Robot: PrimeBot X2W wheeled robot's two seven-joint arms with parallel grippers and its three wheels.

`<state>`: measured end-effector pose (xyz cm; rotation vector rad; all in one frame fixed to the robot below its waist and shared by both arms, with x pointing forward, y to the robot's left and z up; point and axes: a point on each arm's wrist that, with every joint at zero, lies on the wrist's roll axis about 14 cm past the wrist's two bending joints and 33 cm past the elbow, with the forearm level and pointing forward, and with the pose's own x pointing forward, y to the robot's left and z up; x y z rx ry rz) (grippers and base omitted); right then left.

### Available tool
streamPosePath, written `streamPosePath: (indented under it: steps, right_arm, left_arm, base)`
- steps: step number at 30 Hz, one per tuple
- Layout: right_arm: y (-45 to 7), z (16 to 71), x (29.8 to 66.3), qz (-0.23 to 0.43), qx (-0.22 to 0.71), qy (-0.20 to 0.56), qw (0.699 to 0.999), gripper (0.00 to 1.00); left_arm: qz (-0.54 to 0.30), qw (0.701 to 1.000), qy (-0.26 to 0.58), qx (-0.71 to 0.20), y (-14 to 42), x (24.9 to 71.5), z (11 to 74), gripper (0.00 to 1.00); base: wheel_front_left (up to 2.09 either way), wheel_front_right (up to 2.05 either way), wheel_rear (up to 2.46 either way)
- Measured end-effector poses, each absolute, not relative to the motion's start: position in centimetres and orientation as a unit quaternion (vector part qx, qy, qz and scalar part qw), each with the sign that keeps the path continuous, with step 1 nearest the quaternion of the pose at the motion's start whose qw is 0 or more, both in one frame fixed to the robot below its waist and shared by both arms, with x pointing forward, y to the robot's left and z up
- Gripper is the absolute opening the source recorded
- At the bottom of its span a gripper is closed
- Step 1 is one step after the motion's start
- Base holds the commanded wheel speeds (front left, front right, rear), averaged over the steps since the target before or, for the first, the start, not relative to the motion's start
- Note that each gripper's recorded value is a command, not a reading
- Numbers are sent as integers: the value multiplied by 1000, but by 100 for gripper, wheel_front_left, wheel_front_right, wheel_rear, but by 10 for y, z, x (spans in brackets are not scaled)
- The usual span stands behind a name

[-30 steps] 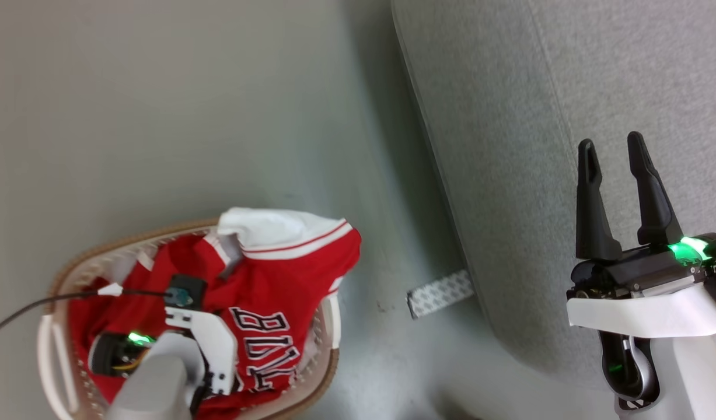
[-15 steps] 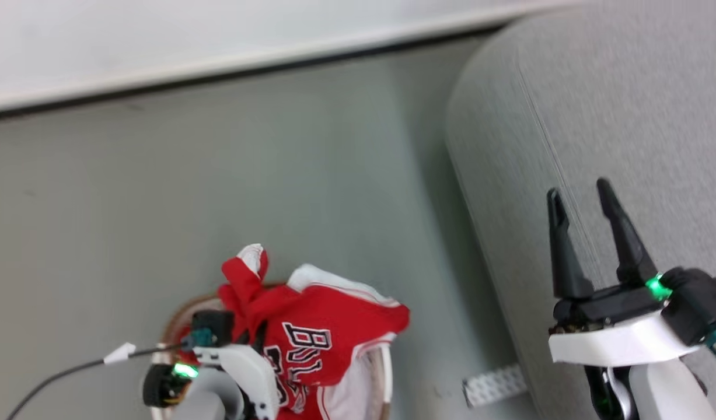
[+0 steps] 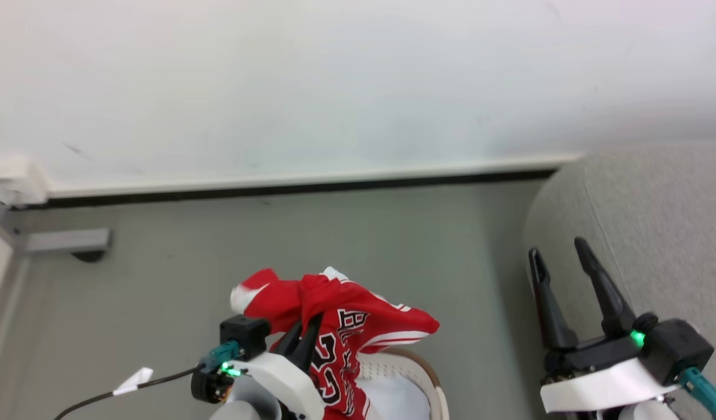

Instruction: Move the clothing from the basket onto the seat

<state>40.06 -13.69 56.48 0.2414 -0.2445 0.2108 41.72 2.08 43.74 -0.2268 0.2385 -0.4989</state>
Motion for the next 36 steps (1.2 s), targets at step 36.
streamPosePath:
  steps: [36]
  right_arm:
    - [-51, 574, 359, 242, 108, -119, 957, 100]
  left_arm:
    - [-259, 955, -95, -112, 39, 411, 608, 0]
  base:
    - [0, 0, 0]
